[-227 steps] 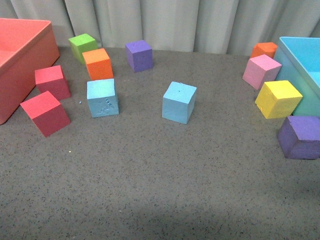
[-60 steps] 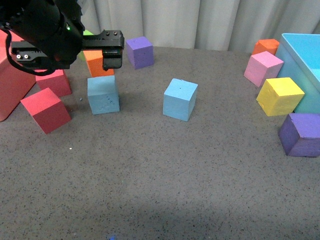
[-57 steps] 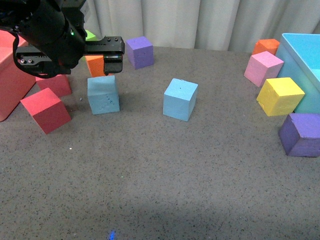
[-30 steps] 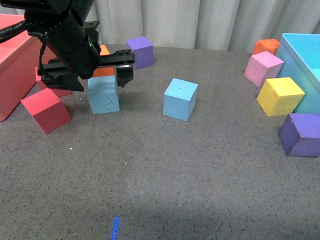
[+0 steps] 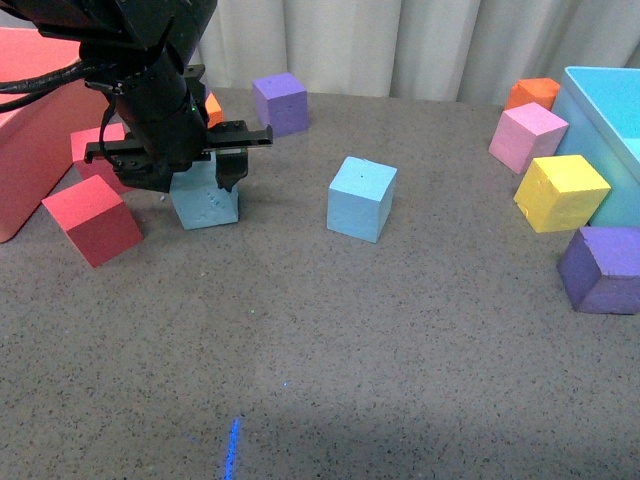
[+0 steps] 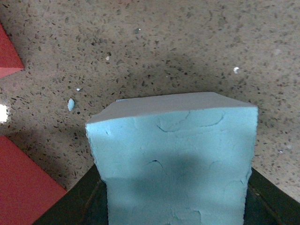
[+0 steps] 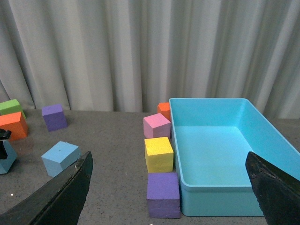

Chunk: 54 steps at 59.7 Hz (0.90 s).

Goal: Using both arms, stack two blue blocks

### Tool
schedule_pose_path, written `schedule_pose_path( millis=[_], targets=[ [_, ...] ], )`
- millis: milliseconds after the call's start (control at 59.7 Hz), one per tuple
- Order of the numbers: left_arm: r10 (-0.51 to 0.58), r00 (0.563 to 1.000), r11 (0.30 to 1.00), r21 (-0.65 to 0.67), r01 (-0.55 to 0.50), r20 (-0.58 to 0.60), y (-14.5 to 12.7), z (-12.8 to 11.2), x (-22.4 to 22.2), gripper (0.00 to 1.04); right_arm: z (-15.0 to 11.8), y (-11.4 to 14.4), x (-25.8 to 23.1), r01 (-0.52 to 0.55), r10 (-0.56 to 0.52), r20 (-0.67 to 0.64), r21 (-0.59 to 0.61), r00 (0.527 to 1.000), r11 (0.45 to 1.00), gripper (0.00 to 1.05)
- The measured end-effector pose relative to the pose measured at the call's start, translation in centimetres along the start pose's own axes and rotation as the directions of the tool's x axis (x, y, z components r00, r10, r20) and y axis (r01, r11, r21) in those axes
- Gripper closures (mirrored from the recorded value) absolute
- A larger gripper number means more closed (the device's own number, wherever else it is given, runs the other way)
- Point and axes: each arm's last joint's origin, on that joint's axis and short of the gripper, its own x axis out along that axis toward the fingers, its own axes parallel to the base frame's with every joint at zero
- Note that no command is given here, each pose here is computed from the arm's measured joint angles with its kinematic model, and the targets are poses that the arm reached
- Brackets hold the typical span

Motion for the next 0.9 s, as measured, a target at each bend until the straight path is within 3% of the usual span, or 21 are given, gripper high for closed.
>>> schedule_pose_path(
  millis=[268,502,703,904],
  targets=[
    [-0.094,0.99,0.993,0.085,0.085,0.103,-4.2,0.6,-5.5,0.56,0.0,0.0,0.0,0.0,0.0,0.0,0.0,1.0,1.0,0.1],
    [-0.204,0.969,0.954,0.252,0.164,0.14,-9.4,0.0,-9.6,0.57,0.0,0.0,0.0,0.0,0.0,0.0,0.0,1.0,1.0,0.1],
    [-0.217,0.971,0.918,0.361,0.166,0.105,-12.5,-0.5,-9.6,0.57,0.0,0.0,0.0,0.0,0.0,0.0,0.0,1.0,1.0,0.1],
    [-0.194,0.977,0.906,0.397,0.144,0.088,-13.8,-0.2,-8.2,0.57,0.0,0.0,0.0,0.0,0.0,0.0,0.0,1.0,1.0,0.1]
  ],
)
